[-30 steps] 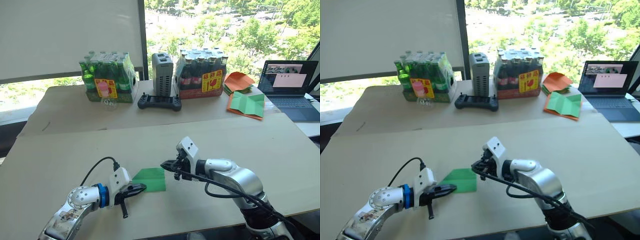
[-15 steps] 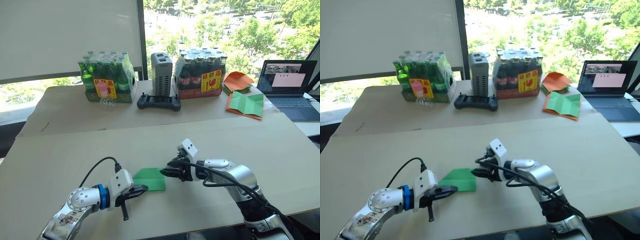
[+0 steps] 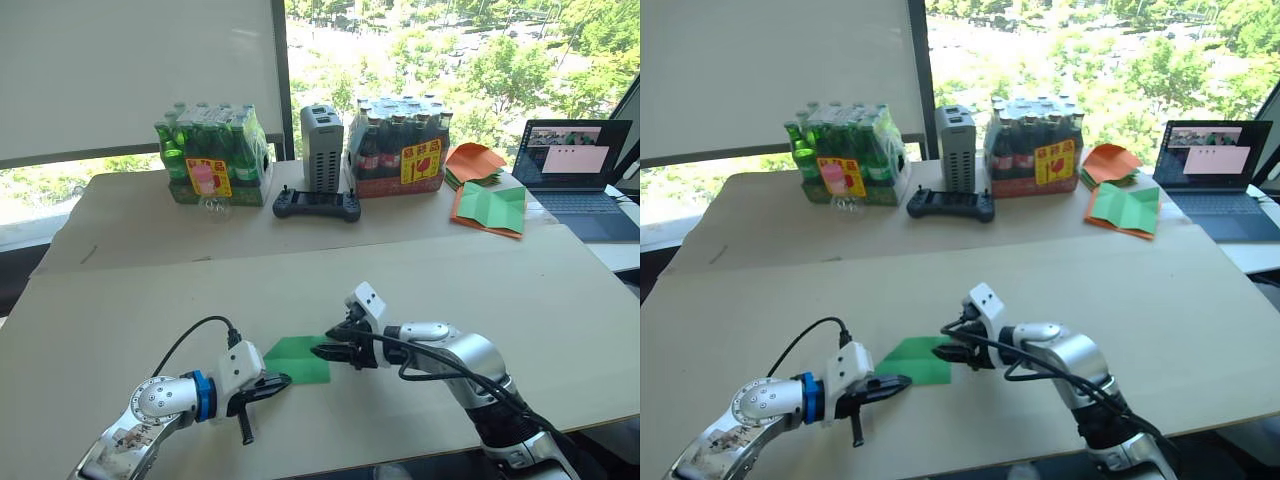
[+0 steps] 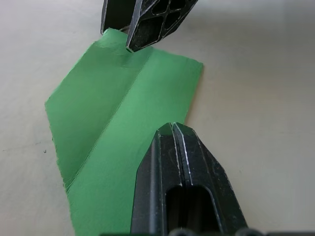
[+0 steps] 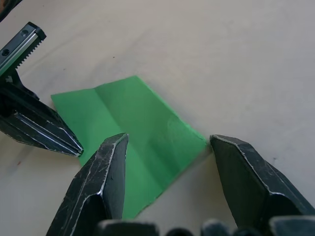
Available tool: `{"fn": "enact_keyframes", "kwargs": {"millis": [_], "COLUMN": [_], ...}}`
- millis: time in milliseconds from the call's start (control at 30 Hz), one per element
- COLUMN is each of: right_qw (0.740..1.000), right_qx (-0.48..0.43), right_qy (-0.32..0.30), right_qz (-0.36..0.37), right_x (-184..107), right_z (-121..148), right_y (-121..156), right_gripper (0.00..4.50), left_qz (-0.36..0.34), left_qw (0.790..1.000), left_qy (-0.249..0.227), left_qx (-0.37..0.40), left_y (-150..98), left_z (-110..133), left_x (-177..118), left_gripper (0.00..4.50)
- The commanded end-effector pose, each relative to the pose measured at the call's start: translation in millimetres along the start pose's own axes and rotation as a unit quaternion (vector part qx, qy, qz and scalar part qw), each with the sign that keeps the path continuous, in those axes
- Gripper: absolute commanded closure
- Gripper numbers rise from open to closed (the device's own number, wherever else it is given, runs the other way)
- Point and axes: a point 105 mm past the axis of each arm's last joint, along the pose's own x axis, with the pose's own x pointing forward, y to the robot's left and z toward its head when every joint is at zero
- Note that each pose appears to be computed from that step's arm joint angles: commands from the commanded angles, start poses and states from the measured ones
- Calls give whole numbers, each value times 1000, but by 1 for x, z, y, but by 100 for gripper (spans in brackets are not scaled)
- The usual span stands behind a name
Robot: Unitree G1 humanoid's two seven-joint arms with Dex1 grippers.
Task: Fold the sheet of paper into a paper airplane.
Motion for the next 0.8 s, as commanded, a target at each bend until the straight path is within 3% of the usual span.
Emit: {"fn": "enact_keyframes", "kwargs": {"millis": [33,500,600,800], "right_qw": [1000,999,999,999], "right_qx": [-11,-7,-10,-14], "right_qy": [-14,-35,-33,-33], "right_qz": [22,37,36,33], "right_x": [2,3,2,1], "right_z": [6,12,10,10], "right_y": [9,9,8,8], "right_gripper": [155,155,230,437], "left_qz": [1,-2,-1,0], "left_qw": [1000,1000,1000,1000], "left_qy": [-5,8,10,12], "left_qx": [17,24,22,21], "left_y": [-2,-3,-3,-3], "left_z": [8,3,0,-7], "left_x": [-1,-1,-1,-2], "left_gripper": [450,450,450,450]}}
